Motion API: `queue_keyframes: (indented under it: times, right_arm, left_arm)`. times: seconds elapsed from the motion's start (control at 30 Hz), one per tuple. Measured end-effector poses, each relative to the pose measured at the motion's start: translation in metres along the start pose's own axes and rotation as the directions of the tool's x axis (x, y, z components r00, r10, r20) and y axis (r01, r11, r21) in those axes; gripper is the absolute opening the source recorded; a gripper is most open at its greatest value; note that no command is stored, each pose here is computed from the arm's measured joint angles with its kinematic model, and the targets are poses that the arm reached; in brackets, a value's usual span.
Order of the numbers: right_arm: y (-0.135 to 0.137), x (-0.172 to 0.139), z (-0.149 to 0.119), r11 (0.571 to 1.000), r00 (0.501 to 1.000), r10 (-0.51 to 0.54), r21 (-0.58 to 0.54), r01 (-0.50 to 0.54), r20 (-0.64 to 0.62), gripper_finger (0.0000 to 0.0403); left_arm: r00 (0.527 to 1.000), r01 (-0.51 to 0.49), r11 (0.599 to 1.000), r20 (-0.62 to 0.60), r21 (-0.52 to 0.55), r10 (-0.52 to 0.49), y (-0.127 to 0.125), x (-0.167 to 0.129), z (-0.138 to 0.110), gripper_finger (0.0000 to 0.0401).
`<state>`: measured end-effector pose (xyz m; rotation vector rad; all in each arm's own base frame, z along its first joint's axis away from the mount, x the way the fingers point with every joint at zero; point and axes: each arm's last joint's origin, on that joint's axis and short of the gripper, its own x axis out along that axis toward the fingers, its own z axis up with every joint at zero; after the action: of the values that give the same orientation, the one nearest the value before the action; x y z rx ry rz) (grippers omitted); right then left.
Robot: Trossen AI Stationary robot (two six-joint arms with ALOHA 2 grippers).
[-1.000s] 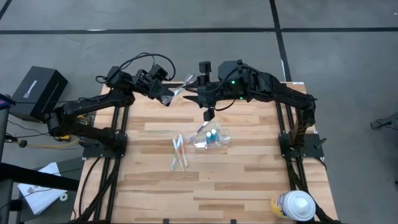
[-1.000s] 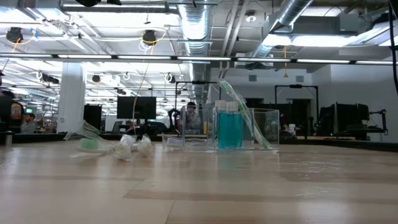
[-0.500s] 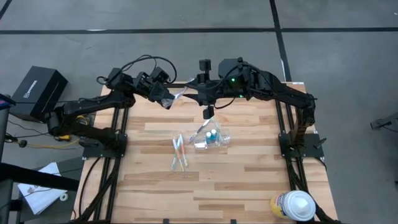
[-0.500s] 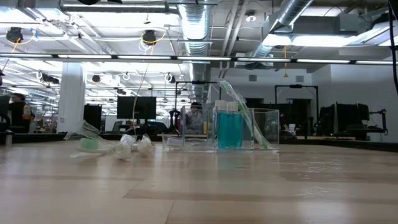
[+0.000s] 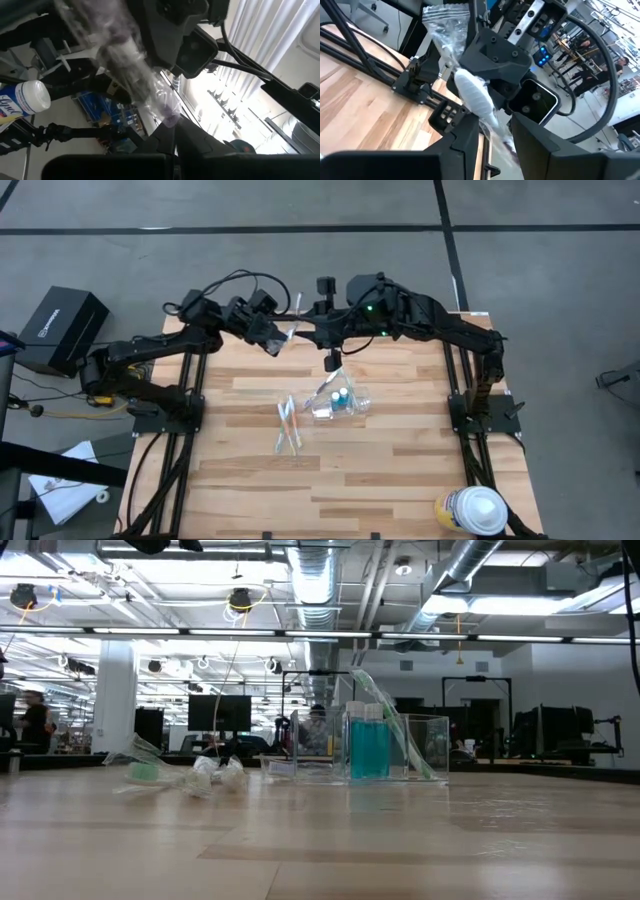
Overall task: Pick & Place toothbrushing station
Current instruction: Put the purple toothbrush into the transparent organizer
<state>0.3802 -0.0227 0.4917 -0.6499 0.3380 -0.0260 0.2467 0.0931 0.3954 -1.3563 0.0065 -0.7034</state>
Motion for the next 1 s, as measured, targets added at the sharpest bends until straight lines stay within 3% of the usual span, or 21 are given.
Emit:
queue_keyframes:
  times: [0.33,0.43,0.57,0.7,1.0]
  right_arm:
    - [0.002,0.000,-0.002,1.000,1.000,0.019,0.015,-0.019,-0.019,0.0102]
    - [0.002,0.000,-0.002,1.000,1.000,0.019,0.015,-0.019,-0.019,0.0079]
    - [0.002,0.000,-0.002,1.000,1.000,0.024,0.012,-0.023,-0.020,0.0019]
    - [0.002,0.000,-0.001,1.000,1.000,0.016,0.013,-0.016,-0.014,0.0013]
    - [-0.006,0.001,-0.005,0.998,0.998,-0.052,0.022,0.052,-0.038,0.0004]
  left_arm:
    - [1.000,0.008,1.000,-0.003,0.003,-0.008,-0.001,0.000,0.000,0.0000]
    - [1.000,0.011,1.000,-0.001,0.006,-0.011,-0.002,0.000,0.000,0.0000]
    - [1.000,0.018,1.000,0.006,0.012,-0.018,-0.003,0.000,0.000,0.0000]
    - [1.000,0.021,1.000,0.004,0.017,-0.021,-0.003,0.000,-0.001,0.0000]
    - [0.998,0.060,0.984,0.019,0.167,-0.064,-0.011,-0.007,0.003,0.0028]
